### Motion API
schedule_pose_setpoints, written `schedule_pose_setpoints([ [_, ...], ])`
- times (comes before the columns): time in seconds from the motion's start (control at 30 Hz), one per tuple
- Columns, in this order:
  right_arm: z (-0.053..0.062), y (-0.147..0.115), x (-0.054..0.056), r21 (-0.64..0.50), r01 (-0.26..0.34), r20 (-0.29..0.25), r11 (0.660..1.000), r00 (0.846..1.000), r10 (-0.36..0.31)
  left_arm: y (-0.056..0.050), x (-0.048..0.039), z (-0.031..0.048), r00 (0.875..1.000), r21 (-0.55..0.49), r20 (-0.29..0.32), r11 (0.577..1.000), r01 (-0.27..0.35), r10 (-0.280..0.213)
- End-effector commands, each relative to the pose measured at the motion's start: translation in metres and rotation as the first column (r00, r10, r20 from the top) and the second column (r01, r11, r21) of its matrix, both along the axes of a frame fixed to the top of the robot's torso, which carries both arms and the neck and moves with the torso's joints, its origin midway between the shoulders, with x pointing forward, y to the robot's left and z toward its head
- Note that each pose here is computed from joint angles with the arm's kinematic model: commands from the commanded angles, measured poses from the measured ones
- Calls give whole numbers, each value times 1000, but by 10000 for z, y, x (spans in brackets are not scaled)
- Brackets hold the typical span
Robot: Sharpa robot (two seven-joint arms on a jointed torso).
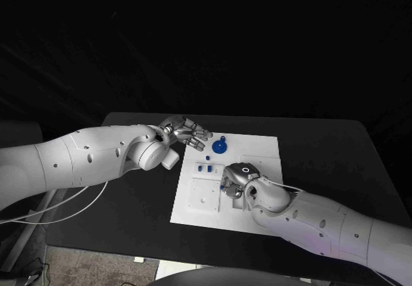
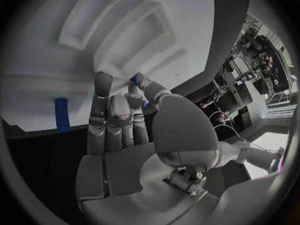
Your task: Assemble the parts on the task board
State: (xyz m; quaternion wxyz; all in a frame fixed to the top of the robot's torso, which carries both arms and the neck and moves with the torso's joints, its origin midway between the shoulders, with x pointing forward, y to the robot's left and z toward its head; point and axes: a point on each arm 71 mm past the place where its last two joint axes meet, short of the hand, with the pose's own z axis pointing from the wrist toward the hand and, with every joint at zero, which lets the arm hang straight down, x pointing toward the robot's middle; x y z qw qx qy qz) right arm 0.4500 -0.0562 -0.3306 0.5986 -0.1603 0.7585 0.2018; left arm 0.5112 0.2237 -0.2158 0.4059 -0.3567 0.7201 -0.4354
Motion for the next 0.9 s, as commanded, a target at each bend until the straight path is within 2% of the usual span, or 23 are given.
schedule_pose_setpoints([
  [0.03, -80, -29, -69, 13, -7, -30, 1000, 1000, 8, -30, -7, 4, 1000, -5, -1, 1000, 19, -19],
  [0.2, -39, -67, -90, 46, -4, -23, 999, 1000, 5, -22, -8, 3, 1000, -2, -2, 1000, 22, -22],
  [0.6, 142, -119, -93, 124, 9, 3, 992, 1000, -10, -12, -20, -19, 999, 22, -27, 999, 39, -39],
  [0.77, 265, -145, -75, 163, 20, 11, 986, 1000, -22, -12, -38, -44, 997, 49, -55, 997, 60, -57],
  [0.9, 407, -177, -41, 203, 36, 14, 978, 999, -40, -13, -56, -67, 995, 67, -78, 995, 72, -67],
])
